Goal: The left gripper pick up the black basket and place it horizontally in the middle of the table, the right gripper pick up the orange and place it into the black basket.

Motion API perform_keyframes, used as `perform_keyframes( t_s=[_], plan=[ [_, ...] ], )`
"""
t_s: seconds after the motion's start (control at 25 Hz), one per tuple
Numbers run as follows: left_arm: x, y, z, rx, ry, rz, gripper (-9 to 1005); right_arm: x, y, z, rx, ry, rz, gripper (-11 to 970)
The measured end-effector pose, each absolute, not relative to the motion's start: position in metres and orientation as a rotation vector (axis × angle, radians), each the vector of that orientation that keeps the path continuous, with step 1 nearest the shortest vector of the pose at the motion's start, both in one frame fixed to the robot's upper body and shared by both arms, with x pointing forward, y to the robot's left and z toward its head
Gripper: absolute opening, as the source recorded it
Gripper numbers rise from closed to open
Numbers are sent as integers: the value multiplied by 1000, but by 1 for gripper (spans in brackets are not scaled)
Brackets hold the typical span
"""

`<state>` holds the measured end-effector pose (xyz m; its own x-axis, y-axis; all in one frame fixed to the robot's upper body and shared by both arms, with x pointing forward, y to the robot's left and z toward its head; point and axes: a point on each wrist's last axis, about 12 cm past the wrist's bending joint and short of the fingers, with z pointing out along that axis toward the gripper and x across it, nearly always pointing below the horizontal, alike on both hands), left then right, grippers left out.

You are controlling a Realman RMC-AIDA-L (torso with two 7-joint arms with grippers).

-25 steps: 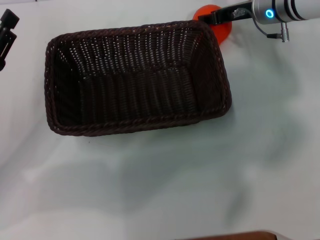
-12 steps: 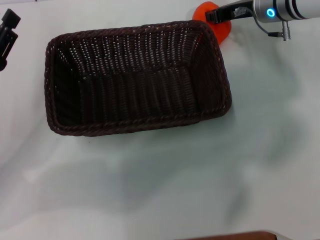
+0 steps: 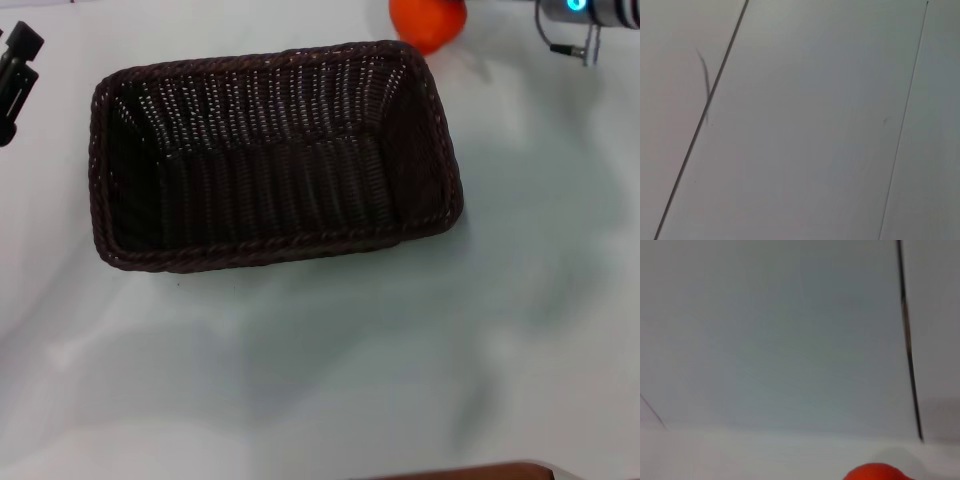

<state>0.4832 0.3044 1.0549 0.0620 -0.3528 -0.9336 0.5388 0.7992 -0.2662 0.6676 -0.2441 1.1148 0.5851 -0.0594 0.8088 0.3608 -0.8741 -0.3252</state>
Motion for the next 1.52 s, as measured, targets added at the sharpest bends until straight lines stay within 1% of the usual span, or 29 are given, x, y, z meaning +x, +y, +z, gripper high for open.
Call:
perform_keyframes(
  t_s=[0.16,0.28,0.32,0.4,0.48,0.64,0.72,0.88,1.28,1.52],
  plan=[
    [482,304,1055,166,1346,-684,540,656,-257,1130,-2058,-153,-1326,142],
    [481,303,1054,163,1345,-692,539,640,-257,1143,-1789,-212,-1414,129],
    [481,302,1054,163,1345,-694,539,633,-254,1148,-1704,-257,-1433,125],
    [482,302,1054,163,1344,-696,539,621,-245,1154,-1567,-355,-1454,86],
    [482,301,1054,164,1344,-697,539,611,-233,1157,-1476,-472,-1448,82],
    [481,300,1054,165,1342,-704,539,595,-202,1149,-1409,-707,-1394,74],
    [481,300,1054,164,1340,-708,539,591,-191,1144,-1408,-755,-1379,127],
    [479,301,1054,159,1337,-706,540,589,-186,1136,-1430,-746,-1367,228],
    [475,306,1056,133,1300,-693,540,584,-199,1131,-1416,-688,-1439,448],
    [471,320,1060,16,1233,-626,540,571,-231,1122,-1353,-491,-1694,699]
  ],
)
